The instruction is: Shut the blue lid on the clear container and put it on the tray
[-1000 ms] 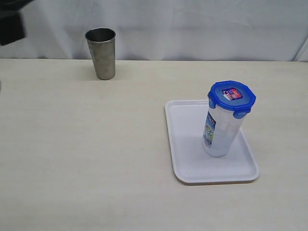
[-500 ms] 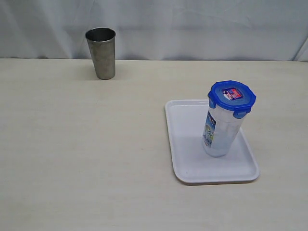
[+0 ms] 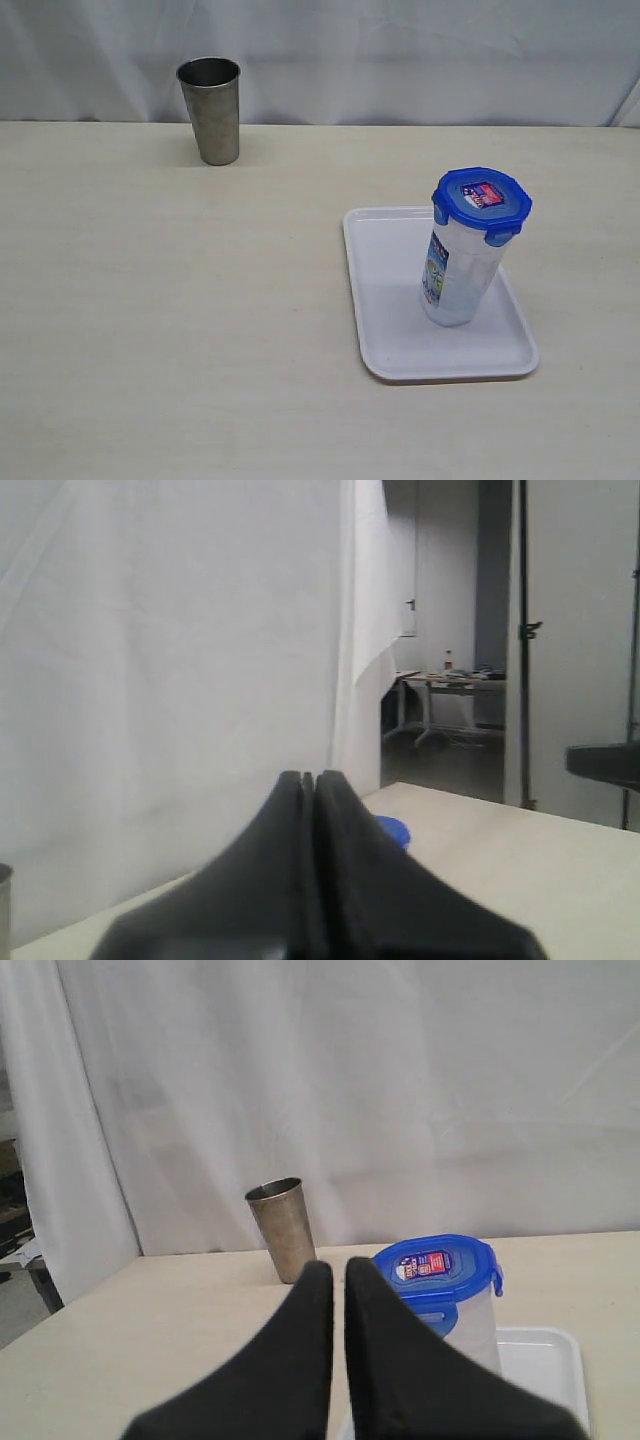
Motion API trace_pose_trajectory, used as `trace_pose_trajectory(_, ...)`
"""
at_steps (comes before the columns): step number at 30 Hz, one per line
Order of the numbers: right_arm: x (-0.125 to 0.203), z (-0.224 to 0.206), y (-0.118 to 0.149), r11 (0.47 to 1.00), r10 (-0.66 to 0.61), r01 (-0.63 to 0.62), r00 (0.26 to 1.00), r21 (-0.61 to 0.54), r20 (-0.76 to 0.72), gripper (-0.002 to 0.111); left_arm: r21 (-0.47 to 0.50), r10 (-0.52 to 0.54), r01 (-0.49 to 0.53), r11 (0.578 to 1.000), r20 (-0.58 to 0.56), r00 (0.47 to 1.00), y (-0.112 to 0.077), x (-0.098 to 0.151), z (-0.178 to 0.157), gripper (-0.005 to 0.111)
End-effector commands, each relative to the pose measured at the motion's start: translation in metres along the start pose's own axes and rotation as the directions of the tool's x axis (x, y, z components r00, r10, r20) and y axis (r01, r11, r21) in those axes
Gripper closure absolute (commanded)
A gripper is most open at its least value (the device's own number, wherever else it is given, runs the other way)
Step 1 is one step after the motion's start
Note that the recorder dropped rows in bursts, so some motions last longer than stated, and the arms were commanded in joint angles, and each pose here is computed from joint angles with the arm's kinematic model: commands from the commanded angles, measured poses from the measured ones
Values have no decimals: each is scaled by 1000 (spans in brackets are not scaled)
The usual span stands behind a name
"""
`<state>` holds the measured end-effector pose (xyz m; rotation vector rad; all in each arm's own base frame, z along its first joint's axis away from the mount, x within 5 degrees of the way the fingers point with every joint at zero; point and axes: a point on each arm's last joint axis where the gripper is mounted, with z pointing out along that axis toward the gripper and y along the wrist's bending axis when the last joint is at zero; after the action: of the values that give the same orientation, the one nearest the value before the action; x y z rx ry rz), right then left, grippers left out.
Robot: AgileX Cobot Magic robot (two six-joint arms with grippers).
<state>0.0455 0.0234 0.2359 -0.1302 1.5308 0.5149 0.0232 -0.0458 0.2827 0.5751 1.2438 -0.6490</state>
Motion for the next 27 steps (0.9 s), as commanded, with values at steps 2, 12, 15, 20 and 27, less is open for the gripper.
trace_pose_trajectory(2, 2, 0, -1, 1000, -4, 4, 1000, 10, 8, 104, 112, -13, 13, 994, -2, 1000, -11, 0, -1, 107)
trace_pose_trajectory(12, 2, 0, -1, 1000, -4, 4, 1000, 10, 10, 104, 137, -13, 13, 990, -4, 1000, -13, 1, -1, 107)
trace_pose_trajectory(15, 2, 0, -1, 1000, -4, 4, 1000, 10, 10, 104, 114, -14, 12, 993, 19, 1000, -11, -1, -1, 107)
trace_pose_trajectory(20, 2, 0, -1, 1000, -4, 4, 1000, 10, 10, 104, -127, -196, 220, 967, 175, 965, 15, 2, -2, 107)
trace_pose_trajectory(27, 1, 0, -1, 1000, -4, 4, 1000, 11, 12, 104, -441, -164, 145, 886, -6, 986, 37, 51, -10, 107)
